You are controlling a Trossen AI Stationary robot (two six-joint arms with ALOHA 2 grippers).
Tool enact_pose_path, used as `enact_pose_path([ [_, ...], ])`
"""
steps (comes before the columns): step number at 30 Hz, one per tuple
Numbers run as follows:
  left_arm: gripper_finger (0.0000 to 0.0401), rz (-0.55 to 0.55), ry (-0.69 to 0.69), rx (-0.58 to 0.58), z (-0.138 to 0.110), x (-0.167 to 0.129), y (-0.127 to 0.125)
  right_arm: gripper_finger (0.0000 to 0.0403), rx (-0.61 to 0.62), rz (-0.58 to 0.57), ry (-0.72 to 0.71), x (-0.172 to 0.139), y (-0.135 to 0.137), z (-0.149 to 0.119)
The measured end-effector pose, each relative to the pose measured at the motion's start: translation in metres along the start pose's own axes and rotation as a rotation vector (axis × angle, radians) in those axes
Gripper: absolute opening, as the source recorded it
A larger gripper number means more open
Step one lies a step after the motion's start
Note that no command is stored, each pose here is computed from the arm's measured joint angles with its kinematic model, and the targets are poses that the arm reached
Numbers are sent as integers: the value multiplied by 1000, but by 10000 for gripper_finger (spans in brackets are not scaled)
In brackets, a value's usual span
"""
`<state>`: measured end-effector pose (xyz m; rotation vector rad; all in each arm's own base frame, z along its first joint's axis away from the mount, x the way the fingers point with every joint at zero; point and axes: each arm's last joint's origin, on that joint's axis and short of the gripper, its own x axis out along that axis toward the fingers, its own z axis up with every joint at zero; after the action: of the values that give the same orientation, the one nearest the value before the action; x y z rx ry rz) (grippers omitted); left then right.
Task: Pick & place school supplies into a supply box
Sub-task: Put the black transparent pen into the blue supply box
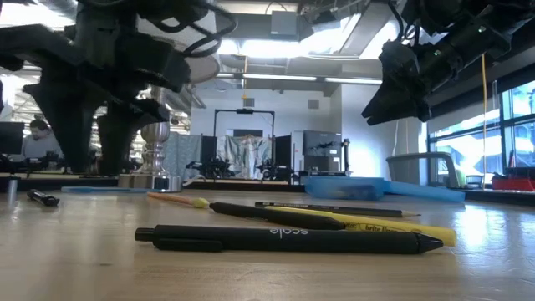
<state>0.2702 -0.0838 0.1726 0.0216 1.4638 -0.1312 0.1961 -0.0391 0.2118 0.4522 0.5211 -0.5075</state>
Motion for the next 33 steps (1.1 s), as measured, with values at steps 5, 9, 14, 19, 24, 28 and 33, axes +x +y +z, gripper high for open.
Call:
enact_pose_path([
  [5,193,43,155,31,-16,0,3,136,0,-6,11,0,-1,-1],
  [9,187,30,208,30,-28,12,6,136,0,-6,11,0,-1,-1],
  [14,180,69,248,29,-42,25,11,136,0,-6,11,0,-1,-1],
  [19,171,60,207,22,-44,32,14,136,1,-5,10,0,-1,-1],
  [24,154,43,209,68,-45,34,14,136,2,-6,10,0,-1,-1],
  [28,129,41,207,79,-45,34,14,136,2,-5,10,0,-1,-1],
  [33,92,40,201,75,-44,35,13,136,1,-6,10,0,-1,-1],
])
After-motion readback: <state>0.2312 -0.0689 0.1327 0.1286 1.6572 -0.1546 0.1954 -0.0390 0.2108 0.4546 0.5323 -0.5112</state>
